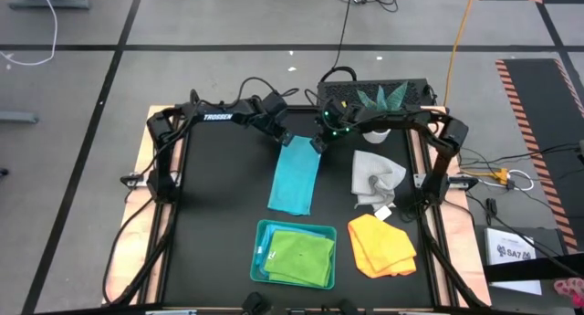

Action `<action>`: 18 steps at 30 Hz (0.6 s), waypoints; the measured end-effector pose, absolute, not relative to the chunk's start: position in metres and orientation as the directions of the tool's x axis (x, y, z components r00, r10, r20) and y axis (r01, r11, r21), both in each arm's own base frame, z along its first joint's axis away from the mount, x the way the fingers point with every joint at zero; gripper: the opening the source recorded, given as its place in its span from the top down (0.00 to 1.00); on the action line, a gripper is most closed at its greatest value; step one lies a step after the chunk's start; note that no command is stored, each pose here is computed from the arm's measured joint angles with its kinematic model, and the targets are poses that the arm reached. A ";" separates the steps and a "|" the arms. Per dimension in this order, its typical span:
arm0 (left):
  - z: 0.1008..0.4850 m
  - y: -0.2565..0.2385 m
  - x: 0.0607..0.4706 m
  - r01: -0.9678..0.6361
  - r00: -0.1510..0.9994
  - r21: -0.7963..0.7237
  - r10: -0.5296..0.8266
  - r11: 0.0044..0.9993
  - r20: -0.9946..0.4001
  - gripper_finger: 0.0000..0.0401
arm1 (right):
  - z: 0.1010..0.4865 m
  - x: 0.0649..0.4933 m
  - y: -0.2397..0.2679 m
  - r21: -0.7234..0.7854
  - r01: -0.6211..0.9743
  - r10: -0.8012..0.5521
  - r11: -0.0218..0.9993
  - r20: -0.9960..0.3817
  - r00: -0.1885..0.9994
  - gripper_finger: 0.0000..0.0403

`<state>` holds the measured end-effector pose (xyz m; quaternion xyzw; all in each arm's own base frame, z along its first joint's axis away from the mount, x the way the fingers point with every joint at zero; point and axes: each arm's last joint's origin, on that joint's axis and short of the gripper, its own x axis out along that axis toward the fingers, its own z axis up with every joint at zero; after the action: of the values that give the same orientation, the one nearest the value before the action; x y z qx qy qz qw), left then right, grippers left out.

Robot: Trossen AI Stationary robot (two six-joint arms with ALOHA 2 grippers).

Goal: Fold microfiber towels
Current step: Fold the blue microfiber cloth

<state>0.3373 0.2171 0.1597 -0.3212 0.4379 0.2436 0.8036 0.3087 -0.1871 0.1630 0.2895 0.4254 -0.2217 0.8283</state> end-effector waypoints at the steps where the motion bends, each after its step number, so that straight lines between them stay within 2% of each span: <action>1: 0.160 0.217 0.337 -0.672 0.499 -0.303 0.110 0.676 -0.860 0.67 | 0.162 0.308 -0.187 0.290 0.616 -0.116 0.733 -0.839 0.532 0.61; 7: 0.160 0.216 0.338 -0.656 0.514 -0.328 0.084 0.680 -0.854 0.67 | 0.154 0.304 -0.186 0.259 0.643 -0.103 0.721 -0.877 0.469 0.61; 12: 0.157 0.218 0.341 -0.648 0.533 -0.334 0.094 0.685 -0.841 0.67 | 0.155 0.300 -0.193 0.257 0.666 -0.125 0.701 -0.875 0.468 0.61; 18: 0.136 0.219 0.344 -0.649 0.511 -0.349 0.046 0.676 -0.858 0.67 | 0.154 0.300 -0.192 0.257 0.668 -0.122 0.698 -0.877 0.465 0.61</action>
<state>0.3442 0.2192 0.1364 -0.3389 0.4444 0.2171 0.8003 0.3001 -0.1924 0.1544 0.3003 0.4547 -0.2467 0.8014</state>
